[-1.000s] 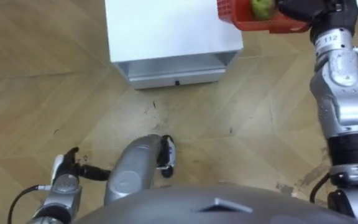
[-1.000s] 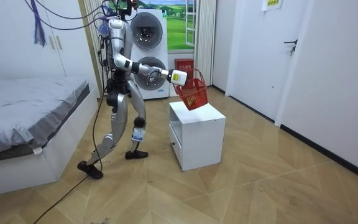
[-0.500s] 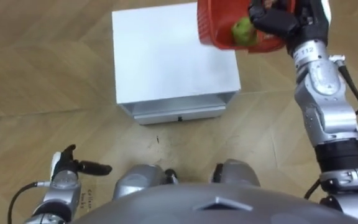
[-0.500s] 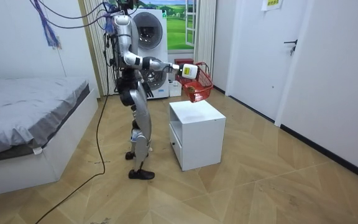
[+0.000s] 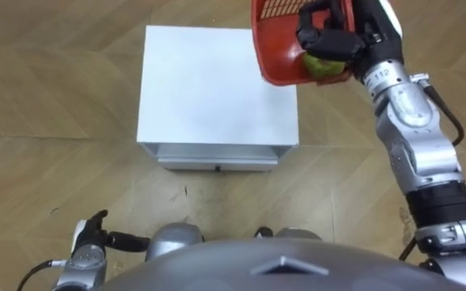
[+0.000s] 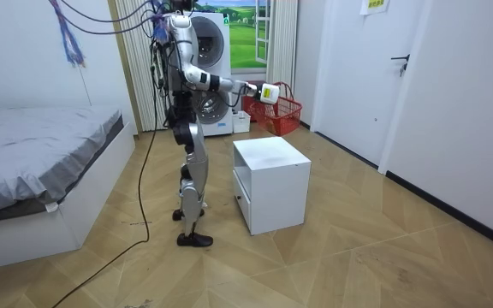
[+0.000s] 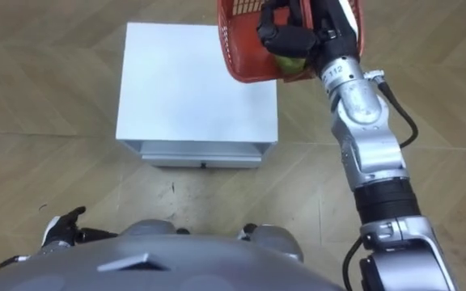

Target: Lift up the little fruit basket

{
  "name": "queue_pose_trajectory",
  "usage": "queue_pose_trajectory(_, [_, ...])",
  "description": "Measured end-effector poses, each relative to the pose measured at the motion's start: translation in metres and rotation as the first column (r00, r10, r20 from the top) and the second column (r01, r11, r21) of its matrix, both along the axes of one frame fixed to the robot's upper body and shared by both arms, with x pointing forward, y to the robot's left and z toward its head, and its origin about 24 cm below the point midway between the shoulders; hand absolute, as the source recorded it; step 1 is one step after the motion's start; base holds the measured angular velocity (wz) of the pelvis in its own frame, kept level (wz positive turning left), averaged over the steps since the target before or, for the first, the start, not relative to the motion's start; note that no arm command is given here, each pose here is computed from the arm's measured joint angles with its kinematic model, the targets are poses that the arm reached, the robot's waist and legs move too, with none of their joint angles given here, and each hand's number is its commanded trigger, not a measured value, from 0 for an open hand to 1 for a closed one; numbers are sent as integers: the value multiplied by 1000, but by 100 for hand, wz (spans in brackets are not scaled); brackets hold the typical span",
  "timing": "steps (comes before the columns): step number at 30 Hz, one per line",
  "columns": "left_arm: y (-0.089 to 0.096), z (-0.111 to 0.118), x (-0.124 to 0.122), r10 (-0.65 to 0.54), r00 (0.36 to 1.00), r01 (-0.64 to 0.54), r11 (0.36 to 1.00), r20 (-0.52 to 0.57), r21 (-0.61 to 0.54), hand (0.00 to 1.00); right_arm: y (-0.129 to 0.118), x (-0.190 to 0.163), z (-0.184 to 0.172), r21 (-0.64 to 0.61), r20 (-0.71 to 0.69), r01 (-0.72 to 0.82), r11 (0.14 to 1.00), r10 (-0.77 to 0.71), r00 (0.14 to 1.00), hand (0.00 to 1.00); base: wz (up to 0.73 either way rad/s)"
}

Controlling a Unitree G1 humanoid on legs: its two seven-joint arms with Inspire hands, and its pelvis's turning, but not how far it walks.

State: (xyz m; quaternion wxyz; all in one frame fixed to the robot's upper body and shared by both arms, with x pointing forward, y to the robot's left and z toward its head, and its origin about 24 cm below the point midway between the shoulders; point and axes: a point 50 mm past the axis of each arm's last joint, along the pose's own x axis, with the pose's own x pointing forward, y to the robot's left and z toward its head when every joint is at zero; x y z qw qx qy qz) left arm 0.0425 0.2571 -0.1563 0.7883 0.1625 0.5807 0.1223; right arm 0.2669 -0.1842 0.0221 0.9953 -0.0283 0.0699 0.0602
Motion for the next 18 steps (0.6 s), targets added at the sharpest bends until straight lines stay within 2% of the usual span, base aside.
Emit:
queue_pose_trajectory(5, [0,-1,1,-2,1000,2,1000,-2,4,0,-3,-1,-16,1,-68,28,1000,-28,997,100,12])
queue_pose_trajectory(10, [1,-2,-9,-30,997,31,999,-65,19,0,-11,-8,-41,-27,-178,63,998,-67,982,100,17])
queue_pose_trajectory(18, [2,-3,-11,-95,989,100,994,-110,36,0,0,-18,-64,-54,-276,10,998,-25,961,100,12])
